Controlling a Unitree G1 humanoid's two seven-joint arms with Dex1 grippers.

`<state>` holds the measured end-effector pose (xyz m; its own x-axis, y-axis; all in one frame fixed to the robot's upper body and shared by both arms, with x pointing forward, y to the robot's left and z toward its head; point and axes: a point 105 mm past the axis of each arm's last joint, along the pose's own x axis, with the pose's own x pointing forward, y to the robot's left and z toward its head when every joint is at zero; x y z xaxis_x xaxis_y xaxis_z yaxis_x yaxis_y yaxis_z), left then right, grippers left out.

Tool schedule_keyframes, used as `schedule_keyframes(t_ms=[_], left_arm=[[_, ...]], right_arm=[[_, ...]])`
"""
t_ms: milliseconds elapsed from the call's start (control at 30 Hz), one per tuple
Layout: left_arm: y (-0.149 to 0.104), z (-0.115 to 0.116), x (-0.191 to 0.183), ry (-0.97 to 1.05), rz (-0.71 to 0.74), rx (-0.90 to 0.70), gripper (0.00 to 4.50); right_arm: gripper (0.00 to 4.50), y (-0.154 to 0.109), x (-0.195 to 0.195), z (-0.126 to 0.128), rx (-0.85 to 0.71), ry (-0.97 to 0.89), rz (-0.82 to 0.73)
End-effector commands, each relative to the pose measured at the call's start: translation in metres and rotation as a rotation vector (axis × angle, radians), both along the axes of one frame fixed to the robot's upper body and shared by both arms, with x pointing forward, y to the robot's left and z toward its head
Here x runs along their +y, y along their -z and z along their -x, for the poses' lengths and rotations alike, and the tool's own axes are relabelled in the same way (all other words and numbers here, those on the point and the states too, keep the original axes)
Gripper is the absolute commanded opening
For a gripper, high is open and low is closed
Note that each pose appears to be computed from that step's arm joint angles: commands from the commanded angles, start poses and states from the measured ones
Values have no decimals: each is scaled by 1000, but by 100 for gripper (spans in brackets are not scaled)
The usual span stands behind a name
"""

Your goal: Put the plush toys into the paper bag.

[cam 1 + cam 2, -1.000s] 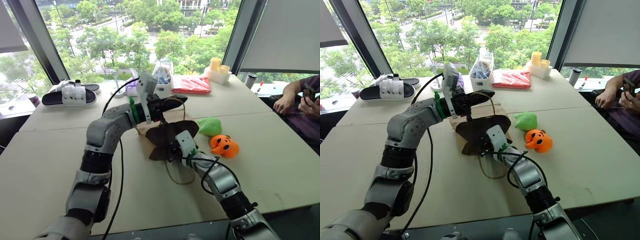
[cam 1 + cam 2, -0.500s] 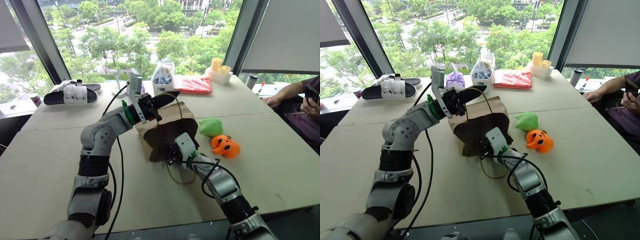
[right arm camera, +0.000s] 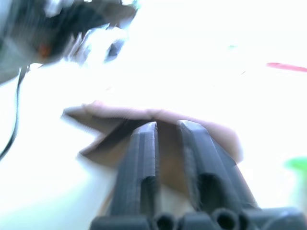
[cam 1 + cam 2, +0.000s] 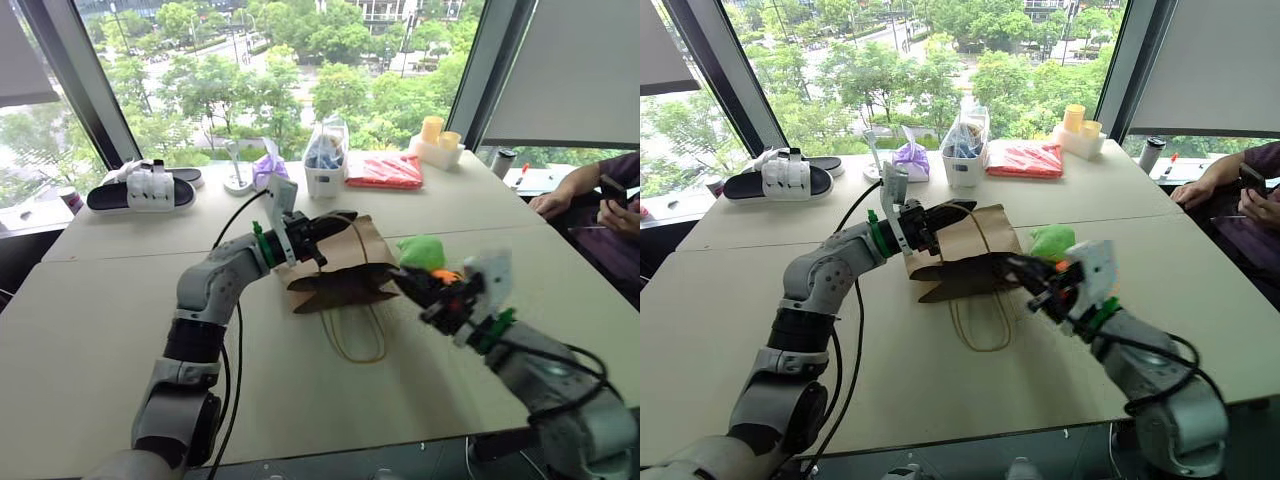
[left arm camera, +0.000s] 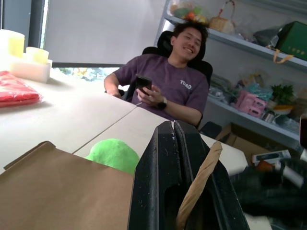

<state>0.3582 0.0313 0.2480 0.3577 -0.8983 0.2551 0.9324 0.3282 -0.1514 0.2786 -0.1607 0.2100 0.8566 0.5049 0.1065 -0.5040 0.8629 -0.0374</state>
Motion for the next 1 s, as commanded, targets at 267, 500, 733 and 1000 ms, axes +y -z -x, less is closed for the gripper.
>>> schedule_keyframes(t_ms=[267, 500, 733, 1000], left_arm=[[-16, 7, -12, 4, 58, -62, 0], [-19, 2, -11, -47, 68, -84, 0], [-26, -6, -4, -89, 103, -74, 0], [-34, -13, -2, -106, 135, -57, 0]], right_arm=[[448, 80, -107, -66, 274, 398, 180], [362, 95, -107, -96, 337, 369, 102], [15, 89, -103, -97, 364, 351, -42], [5, 27, -69, -48, 211, 126, -73]])
